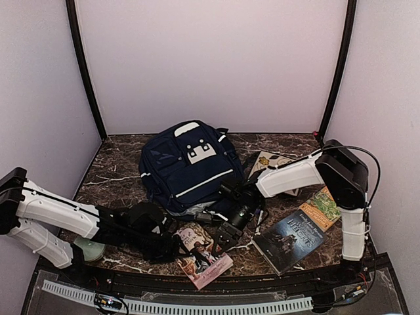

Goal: Pack the student bag
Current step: Pick up the book from the center of the board.

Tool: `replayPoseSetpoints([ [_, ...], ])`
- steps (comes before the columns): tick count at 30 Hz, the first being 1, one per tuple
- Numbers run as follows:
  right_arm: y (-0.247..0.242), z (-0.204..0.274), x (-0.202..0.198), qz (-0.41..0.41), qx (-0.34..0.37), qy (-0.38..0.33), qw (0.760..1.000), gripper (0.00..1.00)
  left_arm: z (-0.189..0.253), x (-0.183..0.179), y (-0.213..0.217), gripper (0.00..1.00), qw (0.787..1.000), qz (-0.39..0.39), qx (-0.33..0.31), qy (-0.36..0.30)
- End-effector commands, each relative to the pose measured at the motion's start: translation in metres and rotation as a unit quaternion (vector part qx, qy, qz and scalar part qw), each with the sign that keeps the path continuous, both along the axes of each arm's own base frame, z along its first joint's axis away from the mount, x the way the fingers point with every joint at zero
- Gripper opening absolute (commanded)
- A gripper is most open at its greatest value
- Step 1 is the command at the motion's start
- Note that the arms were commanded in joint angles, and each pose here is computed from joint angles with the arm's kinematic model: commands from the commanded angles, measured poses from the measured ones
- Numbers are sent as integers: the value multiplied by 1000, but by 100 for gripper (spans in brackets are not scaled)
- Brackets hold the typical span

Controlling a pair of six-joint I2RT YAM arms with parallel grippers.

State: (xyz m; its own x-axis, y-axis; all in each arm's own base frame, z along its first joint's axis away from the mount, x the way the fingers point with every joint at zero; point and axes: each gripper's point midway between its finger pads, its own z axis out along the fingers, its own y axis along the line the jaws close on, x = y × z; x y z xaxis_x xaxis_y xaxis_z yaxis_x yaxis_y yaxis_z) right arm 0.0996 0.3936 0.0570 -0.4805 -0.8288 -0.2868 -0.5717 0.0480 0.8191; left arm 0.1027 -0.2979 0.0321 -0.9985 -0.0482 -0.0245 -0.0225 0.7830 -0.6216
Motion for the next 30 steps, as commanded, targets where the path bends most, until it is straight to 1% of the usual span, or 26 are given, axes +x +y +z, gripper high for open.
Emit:
replayPoseSetpoints([
  [1,18,-19,31,-70,-56,-47,995,87,-22,-13,14,69,998,2,39,43],
  [2,16,-30,35,-82,-83,-64,991,89,-24,-14,16,69,998,5,45,46],
  [4,7,-53,44,-98,-135,-103,981,90,-26,-16,19,68,997,8,52,52],
  [7,4,-59,36,-95,-142,-80,982,86,-27,-17,23,67,997,12,59,56],
  [10,5,-53,36,-89,-127,-87,984,78,-28,-17,27,66,996,17,64,55],
  [13,10,-30,33,-79,-95,-87,989,75,-28,-16,28,66,996,20,66,52],
  [19,13,6,27,-76,-32,-98,992,71,-29,-16,33,66,996,23,72,48],
  [21,14,17,24,-70,-12,-96,993,66,-30,-16,33,65,996,23,73,48],
  [26,19,31,16,-55,21,-66,996,55,-31,-16,32,65,996,17,74,48],
  [30,22,25,15,-54,16,-53,997,51,-31,-16,33,65,996,17,77,47],
])
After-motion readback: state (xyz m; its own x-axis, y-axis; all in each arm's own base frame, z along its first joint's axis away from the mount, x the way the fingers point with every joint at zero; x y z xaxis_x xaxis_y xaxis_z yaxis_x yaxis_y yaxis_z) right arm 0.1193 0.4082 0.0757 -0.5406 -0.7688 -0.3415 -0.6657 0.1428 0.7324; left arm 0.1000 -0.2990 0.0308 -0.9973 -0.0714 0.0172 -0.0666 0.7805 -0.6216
